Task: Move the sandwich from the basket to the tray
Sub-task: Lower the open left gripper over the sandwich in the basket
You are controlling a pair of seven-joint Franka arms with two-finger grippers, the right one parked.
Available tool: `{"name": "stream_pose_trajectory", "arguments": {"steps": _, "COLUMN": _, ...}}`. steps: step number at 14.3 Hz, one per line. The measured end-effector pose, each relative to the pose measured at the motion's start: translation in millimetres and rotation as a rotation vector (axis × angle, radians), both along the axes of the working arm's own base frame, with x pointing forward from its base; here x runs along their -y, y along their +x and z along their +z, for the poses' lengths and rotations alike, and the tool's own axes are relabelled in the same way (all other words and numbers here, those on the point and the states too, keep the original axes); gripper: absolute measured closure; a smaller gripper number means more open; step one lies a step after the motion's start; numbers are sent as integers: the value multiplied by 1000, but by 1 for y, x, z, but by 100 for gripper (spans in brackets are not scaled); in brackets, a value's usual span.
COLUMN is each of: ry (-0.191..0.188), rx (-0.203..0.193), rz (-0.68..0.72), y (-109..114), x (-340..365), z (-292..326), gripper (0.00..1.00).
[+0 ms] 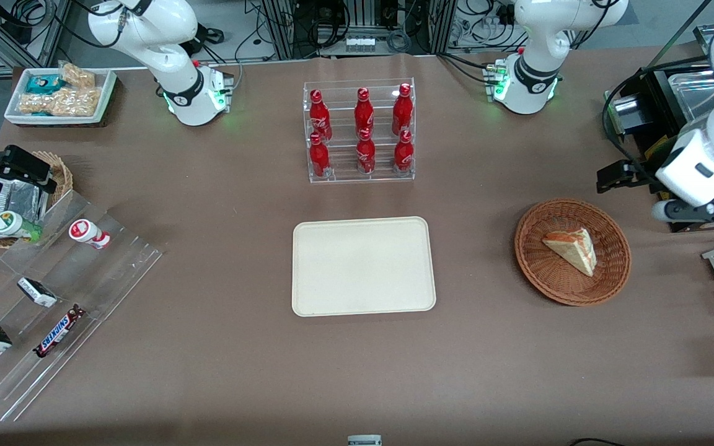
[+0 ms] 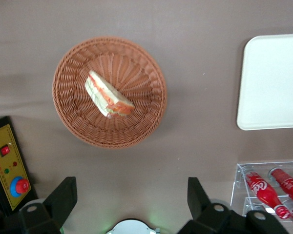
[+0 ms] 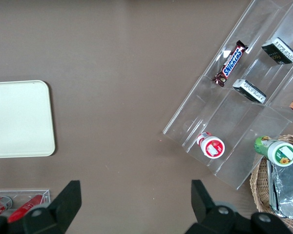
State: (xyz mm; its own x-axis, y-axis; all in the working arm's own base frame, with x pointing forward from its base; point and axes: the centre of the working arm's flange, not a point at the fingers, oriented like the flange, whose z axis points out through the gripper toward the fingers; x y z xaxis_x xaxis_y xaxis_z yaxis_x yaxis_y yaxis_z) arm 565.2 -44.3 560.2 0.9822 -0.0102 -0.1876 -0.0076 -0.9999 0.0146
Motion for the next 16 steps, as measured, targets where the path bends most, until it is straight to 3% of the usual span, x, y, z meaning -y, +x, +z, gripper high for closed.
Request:
{"name": "stream_pose_trajectory", "arguments": {"steps": 6, "ry": 19, "rx": -16, "rz": 35, "y": -4, "x": -20, "z": -124, "gripper": 0}}
{"name": "stream_pose_trajectory", "arguments": {"steps": 11, "ry": 44, "rx": 58, "rz": 138, "y": -24, "x": -71, "z": -219, "gripper": 0}}
{"name": "stream_pose_trajectory", "arguments": {"steps": 13, "ry": 67, "rx": 64, "rz": 287, "y": -29, "x": -80, "z": -234, "gripper": 0}}
{"name": "stream_pose_trajectory", "arguments": {"steps": 16, "ry": 113, "rx": 98, "rz": 623, "y": -22, "x": -74, "z": -247, "gripper": 0}}
